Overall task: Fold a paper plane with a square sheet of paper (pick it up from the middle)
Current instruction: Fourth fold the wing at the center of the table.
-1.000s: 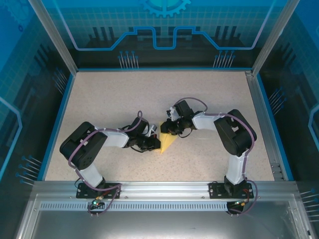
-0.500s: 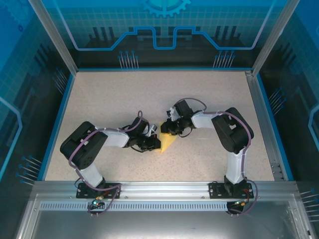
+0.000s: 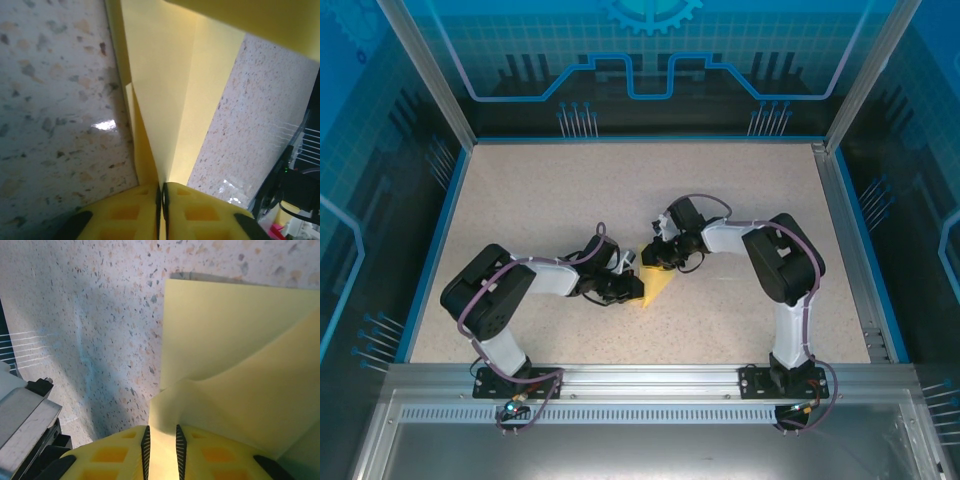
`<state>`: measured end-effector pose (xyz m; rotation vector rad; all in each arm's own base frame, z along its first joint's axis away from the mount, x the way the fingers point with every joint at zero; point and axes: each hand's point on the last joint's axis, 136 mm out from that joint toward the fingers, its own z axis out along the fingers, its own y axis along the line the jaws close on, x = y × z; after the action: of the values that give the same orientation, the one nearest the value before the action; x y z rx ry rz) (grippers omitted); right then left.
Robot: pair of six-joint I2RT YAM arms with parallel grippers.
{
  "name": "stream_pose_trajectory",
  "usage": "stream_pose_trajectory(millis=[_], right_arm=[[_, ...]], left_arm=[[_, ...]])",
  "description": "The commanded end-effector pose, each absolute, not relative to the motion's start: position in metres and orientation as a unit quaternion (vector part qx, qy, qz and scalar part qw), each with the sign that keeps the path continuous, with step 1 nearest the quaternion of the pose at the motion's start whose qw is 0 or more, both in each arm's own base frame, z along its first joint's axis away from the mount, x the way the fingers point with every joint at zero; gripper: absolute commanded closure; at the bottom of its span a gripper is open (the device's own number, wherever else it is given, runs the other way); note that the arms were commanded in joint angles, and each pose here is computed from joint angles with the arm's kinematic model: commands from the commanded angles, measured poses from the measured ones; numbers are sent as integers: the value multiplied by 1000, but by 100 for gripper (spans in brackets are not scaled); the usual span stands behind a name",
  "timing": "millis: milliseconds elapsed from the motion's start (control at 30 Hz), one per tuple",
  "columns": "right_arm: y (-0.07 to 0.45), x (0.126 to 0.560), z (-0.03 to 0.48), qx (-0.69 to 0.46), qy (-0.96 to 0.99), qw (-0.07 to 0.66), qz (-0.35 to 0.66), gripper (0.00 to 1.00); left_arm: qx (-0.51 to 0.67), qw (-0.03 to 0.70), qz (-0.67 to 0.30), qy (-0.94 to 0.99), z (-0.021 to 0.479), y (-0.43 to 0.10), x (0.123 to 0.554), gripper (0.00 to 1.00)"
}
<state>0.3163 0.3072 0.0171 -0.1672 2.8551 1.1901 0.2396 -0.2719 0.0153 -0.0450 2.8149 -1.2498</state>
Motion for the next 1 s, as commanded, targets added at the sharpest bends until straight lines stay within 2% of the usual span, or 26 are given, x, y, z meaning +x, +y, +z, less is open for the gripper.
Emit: stream_pose_trajectory(millis=[0,167,267,400,500,633,900,967], right_arm=[[292,308,-14,-48,941,-3,336,77],[292,304,-18,-52,943,-6,328,77],[292,302,-19,-53,944,-7,325,77],[292,302,-19,-53,944,-7,325,77],[293,301,-19,-54,944,-7,324,78],[292,301,-19,-54,945,-7,323,78],[291,300,-20,-52,946,-6,319,78],[290,299,-20,-51,947,-6,317,78]], left_arm=[[-19,23,-397,917,16,-266,233,83],[-22,42,-398,916,28,-262,234,81],[-37,58,-390,918,32,-254,232,69],[-80,98,-365,922,38,-236,236,64],[-122,114,-326,930,37,-219,239,65],[-139,127,-326,927,42,-217,245,67],[-97,110,-385,911,61,-253,257,62],[-86,107,-387,912,63,-261,257,67]])
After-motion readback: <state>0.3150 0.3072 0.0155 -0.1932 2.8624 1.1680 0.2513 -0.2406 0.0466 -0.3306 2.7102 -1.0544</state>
